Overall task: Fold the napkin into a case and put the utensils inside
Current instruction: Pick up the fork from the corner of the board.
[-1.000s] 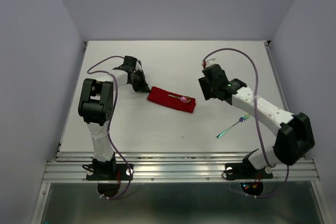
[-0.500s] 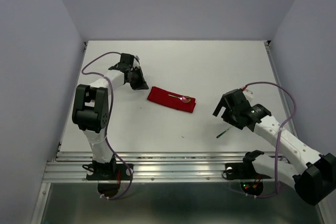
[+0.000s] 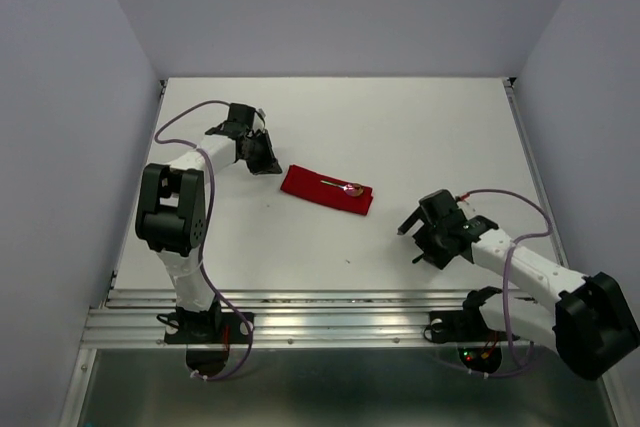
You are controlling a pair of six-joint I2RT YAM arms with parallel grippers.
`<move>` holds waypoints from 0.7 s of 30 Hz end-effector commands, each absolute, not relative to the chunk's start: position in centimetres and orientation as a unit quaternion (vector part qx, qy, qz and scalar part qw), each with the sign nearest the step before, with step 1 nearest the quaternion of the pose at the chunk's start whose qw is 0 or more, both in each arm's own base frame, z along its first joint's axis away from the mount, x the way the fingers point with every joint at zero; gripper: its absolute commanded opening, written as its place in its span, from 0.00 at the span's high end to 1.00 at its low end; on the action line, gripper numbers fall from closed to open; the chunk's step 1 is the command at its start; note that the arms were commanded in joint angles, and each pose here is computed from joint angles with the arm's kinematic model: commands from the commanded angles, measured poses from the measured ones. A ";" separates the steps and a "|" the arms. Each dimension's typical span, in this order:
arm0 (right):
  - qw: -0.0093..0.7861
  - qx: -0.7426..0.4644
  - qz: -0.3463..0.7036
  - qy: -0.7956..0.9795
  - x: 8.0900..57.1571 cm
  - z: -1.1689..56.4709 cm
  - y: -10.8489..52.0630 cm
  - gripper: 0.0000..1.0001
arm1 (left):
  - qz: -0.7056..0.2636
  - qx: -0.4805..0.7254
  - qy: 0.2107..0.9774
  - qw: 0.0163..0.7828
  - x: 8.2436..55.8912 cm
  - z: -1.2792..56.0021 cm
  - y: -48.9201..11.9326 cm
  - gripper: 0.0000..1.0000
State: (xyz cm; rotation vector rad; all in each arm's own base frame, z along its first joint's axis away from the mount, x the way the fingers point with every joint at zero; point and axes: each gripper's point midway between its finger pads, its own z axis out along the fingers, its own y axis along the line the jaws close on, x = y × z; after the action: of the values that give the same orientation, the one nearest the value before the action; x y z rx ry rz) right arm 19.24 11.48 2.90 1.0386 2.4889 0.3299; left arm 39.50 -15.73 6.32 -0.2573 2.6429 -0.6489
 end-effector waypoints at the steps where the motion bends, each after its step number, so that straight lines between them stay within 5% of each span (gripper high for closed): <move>1: 0.224 0.352 0.125 0.900 21.9 1.6 12.9 0.00 | -0.232 -0.078 0.944 0.219 38.9 8.1 -15.6 0.96; 14: 0.322 0.268 0.054 0.906 35.3 3.3 12.9 0.00 | -0.219 -0.083 0.945 0.227 37.4 9.1 -14.7 0.96; 21: 0.279 0.185 0.082 0.939 40.6 1.5 11.9 0.01 | -0.218 -0.084 0.944 0.231 37.0 9.5 -14.5 0.96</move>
State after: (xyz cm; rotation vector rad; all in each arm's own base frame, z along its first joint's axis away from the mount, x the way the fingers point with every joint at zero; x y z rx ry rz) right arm 40.88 11.83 3.71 0.6999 2.3751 0.2187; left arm 37.66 -14.81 8.32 -0.2588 2.6189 -0.6128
